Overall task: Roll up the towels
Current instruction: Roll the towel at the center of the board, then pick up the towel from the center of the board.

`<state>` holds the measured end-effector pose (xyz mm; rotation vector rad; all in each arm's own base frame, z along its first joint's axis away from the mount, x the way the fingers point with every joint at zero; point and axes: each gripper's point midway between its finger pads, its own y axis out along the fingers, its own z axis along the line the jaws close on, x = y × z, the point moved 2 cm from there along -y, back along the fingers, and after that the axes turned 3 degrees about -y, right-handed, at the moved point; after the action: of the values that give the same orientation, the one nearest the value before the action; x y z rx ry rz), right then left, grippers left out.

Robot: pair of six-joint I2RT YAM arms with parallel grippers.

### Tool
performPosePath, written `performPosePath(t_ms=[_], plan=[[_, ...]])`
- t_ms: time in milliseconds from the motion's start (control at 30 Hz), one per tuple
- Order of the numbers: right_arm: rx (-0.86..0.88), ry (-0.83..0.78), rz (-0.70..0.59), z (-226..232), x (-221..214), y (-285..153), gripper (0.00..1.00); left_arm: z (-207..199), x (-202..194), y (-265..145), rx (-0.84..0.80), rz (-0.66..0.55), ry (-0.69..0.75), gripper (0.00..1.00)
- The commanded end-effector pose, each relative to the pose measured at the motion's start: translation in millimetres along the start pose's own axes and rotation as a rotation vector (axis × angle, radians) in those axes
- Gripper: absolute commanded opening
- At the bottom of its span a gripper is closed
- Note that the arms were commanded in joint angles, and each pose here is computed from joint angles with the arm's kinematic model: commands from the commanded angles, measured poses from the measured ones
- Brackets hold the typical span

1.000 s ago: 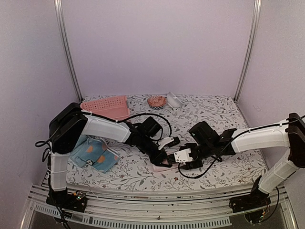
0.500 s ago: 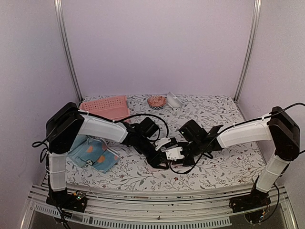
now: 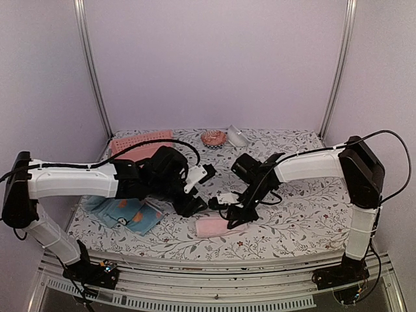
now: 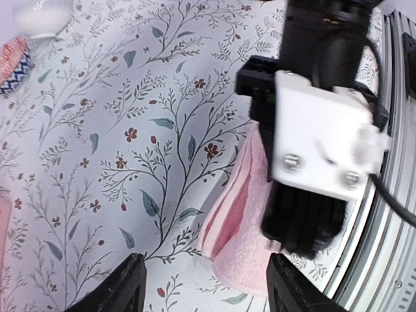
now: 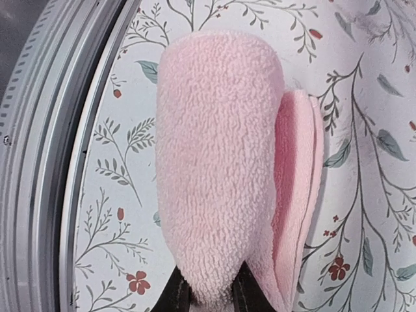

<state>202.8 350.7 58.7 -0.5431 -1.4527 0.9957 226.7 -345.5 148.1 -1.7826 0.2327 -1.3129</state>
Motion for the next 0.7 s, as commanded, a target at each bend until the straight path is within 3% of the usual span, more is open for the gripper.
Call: performPosePath(t_ms=[0, 100, 233, 400, 667], plan=[[0.257, 0.257, 0.119, 26.5, -34.5, 18.3, 0.08, -5.7, -3.1, -23.4, 0.223, -0.087, 0.081, 0.64], [0.313, 0.327, 0.137, 16.1, -41.6, 26.8, 0.08, -13.8, -3.3, -39.5, 0.286, -0.173, 0.115, 0.61], [0.372, 0.409, 0.151, 3.6, -51.9, 38.6, 0.08, -40.9, -12.8, -41.6, 0.196, -0.206, 0.230, 0.60], [0.451, 0.529, 0.171, -6.9, -69.4, 55.8, 0.08, -62.3, -30.6, -11.3, 0.154, -0.084, 0.376, 0.65], [0.507, 0.608, 0.159, -11.8, -76.8, 60.6, 0.08, -70.0, -34.7, 41.7, 0.265, 0.087, 0.603, 0.66]])
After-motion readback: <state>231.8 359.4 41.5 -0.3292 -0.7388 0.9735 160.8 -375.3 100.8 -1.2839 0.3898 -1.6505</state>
